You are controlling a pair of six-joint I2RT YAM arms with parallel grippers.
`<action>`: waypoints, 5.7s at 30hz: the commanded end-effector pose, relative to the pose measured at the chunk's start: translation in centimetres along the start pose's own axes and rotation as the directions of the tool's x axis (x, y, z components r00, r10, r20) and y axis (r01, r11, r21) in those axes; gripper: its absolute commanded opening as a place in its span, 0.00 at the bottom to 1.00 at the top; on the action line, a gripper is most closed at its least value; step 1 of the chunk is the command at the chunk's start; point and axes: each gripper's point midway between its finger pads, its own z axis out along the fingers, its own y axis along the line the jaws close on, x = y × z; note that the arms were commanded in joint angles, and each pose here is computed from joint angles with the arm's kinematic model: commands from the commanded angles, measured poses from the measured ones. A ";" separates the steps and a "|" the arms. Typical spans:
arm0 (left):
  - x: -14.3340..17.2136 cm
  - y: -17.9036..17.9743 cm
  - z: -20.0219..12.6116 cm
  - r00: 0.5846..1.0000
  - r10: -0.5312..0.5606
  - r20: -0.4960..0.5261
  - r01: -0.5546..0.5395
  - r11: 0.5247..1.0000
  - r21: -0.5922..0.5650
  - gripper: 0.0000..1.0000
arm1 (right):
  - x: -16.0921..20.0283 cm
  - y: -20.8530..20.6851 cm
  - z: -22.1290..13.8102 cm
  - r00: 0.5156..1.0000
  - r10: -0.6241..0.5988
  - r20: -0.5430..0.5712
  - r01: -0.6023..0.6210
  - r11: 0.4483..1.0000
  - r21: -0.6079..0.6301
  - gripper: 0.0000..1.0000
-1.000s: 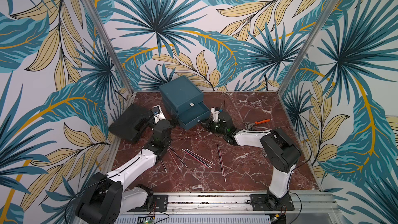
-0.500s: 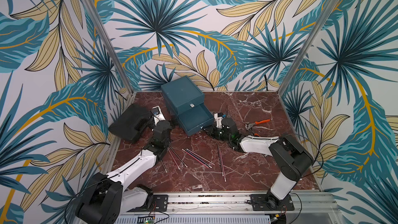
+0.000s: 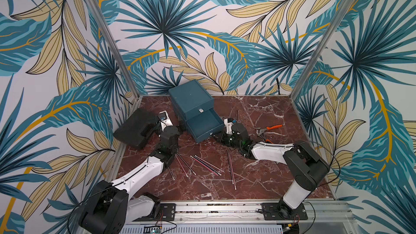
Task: Please place the pencils in the drawer according to their color
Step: Open the drawer in the storage box, then pick up the pencil from the center of the board, then place the pencil in the drawer.
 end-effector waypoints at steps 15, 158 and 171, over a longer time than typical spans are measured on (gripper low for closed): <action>0.2 0.2 -0.1 1.000 -0.012 0.001 0.012 1.000 -0.001 1.00 | 2.7 -1.7 -2.1 0.997 -0.041 -0.066 0.050 0.989 0.137 0.19; 7.0 7.3 -5.7 0.977 -0.163 -0.140 0.147 0.982 -0.119 1.00 | -5.4 7.5 -6.6 0.953 -0.296 0.059 0.257 0.900 0.353 0.00; 6.7 6.1 -5.1 0.982 -0.122 -0.140 0.114 0.991 -0.066 1.00 | -8.9 10.0 -0.1 0.957 -0.213 0.197 0.164 0.957 0.238 0.00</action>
